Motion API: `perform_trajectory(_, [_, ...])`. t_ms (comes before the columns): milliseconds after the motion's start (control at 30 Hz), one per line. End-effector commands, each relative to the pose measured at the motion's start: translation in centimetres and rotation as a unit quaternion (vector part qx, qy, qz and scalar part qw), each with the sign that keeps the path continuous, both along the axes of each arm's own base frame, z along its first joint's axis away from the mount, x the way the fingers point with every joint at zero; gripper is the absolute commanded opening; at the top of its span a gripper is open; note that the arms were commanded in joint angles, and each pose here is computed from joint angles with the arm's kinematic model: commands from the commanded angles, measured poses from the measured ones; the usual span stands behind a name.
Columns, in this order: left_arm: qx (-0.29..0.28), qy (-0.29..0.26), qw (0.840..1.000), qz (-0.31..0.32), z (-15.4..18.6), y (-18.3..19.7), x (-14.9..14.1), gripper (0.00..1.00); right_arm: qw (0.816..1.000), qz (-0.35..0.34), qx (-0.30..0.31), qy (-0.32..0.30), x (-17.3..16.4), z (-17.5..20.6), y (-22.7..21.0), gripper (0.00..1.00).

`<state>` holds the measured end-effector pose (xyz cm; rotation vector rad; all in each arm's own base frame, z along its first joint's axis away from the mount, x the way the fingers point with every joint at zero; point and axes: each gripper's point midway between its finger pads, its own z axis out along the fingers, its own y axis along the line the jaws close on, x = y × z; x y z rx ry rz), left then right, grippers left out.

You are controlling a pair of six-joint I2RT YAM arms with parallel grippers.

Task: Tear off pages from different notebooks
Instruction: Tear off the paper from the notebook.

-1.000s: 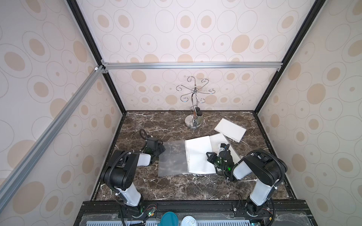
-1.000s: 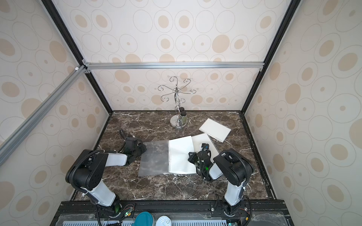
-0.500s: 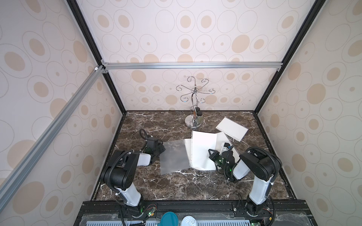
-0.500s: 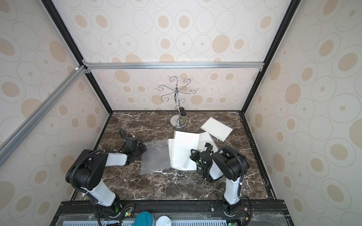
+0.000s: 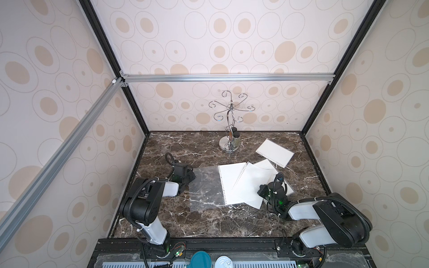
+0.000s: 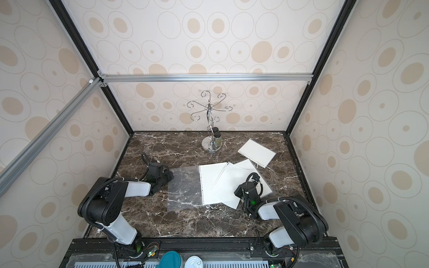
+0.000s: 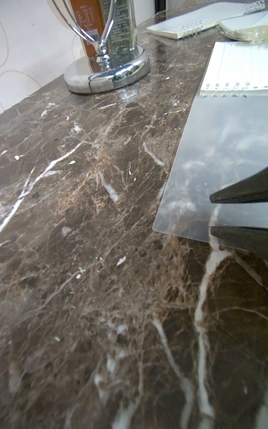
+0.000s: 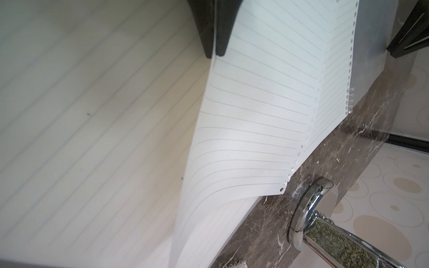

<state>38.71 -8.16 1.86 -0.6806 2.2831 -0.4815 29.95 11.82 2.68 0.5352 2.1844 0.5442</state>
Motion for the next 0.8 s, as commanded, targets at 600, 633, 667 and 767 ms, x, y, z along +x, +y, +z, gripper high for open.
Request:
perform_trajectory(600, [0.105, -0.036, 0.994, 0.006, 12.6, 3.0, -4.6, 0.43, 0.973, 0.184, 0.019, -0.14, -0.2, 14.8, 8.5, 0.0])
perform_trajectory(633, [0.119, -0.052, 0.991, 0.016, 13.7, 3.7, -5.1, 0.43, 0.969, 0.2, 0.02, -0.142, -0.3, 15.2, 9.8, 0.0])
perform_trajectory(667, [0.136, -0.068, 0.988, 0.027, 14.7, 4.6, -5.5, 0.43, 0.965, 0.222, 0.02, -0.14, -0.4, 15.5, 11.3, 0.0])
perform_trajectory(767, [0.186, -0.107, 0.973, 0.083, 16.3, 7.7, -7.6, 0.58, 0.951, 0.279, 0.029, -0.127, -1.0, 16.1, 16.2, 0.0])
